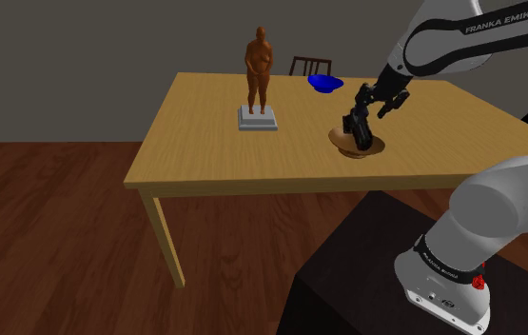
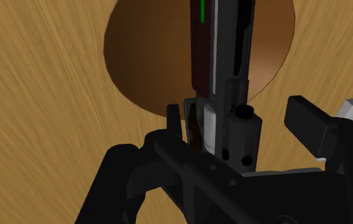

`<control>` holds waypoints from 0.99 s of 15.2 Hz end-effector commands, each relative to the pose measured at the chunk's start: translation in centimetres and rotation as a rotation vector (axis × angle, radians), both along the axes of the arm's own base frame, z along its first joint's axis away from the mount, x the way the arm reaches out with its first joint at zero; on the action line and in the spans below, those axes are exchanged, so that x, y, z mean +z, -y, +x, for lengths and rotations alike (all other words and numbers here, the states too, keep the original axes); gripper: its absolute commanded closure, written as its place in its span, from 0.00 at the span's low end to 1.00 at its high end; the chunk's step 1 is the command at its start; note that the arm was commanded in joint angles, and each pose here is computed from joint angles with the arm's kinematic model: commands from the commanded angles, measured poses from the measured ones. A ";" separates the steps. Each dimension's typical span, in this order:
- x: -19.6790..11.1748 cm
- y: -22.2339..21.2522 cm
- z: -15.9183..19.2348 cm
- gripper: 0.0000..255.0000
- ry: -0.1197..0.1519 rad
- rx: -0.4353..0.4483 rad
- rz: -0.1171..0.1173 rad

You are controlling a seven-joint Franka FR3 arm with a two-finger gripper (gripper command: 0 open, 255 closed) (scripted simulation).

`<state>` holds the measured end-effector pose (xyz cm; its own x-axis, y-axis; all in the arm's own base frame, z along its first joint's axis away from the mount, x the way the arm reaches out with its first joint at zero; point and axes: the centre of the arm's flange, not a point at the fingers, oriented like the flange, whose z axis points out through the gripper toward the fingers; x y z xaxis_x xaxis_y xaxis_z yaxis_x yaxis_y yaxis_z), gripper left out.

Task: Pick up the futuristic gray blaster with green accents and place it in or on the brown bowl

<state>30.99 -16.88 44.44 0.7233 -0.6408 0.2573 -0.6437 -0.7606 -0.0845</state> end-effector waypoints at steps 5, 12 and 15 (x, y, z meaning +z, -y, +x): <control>1.3 -0.1 -0.3 0.00 0.000 0.000 0.000; 4.8 -0.5 -1.3 0.00 0.000 0.000 0.000; 4.8 -0.5 -1.3 0.00 0.000 0.000 0.000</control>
